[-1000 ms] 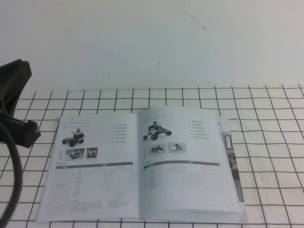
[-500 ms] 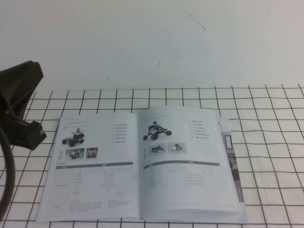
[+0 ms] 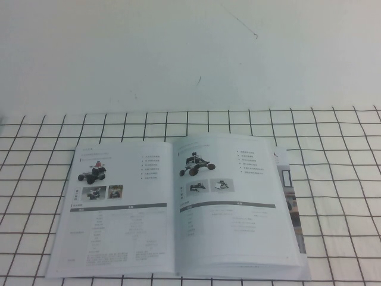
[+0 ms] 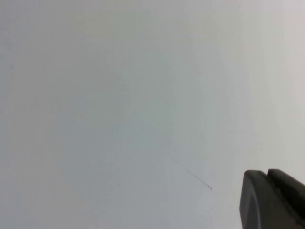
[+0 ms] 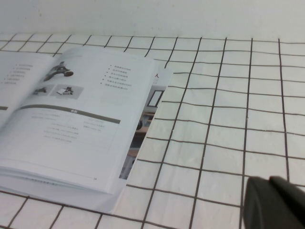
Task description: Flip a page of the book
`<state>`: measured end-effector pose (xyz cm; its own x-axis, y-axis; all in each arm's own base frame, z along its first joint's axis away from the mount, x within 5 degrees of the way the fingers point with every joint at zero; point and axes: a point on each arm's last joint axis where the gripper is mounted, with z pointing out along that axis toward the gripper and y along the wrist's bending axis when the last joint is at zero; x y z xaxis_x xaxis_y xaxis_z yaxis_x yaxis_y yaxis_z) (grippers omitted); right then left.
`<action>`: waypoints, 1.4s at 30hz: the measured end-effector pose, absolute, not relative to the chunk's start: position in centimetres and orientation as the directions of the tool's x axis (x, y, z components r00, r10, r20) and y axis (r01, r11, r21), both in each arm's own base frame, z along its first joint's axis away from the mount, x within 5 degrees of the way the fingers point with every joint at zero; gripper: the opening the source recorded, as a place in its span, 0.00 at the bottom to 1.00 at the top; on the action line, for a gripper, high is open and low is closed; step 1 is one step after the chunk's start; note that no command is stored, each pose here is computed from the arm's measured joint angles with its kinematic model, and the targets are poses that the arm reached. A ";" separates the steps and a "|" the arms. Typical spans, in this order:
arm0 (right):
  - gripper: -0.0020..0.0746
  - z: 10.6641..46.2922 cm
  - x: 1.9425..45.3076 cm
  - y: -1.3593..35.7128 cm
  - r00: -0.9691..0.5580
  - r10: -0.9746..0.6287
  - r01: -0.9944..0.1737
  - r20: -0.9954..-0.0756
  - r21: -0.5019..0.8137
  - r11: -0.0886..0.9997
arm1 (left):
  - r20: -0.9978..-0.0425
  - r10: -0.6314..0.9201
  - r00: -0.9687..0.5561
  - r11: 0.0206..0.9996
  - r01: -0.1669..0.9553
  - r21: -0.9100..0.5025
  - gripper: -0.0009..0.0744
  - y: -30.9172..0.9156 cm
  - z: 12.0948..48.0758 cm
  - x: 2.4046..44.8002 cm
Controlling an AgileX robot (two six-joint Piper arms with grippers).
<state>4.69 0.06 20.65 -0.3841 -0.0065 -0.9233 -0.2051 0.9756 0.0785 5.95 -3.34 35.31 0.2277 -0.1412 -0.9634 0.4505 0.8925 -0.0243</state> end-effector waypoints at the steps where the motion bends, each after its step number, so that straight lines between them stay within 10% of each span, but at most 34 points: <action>1: 0.03 20.6 4.7 0.1 -0.384 -0.006 -0.205 -0.923 0.078 0.976 | -0.960 -0.140 0.243 0.896 0.443 -0.019 0.01 -3.1 34.7 5.3; 15: 0.03 20.6 4.7 0.1 -0.384 -0.005 -0.205 -0.923 0.080 0.976 | -0.992 -0.073 0.105 0.965 0.260 -0.043 0.01 -1.7 21.9 5.2; 42: 0.03 20.7 4.7 0.1 -0.381 -0.004 -0.206 -0.925 0.081 0.975 | -0.973 -0.116 -0.200 0.984 0.111 -0.141 0.01 -0.9 18.1 5.5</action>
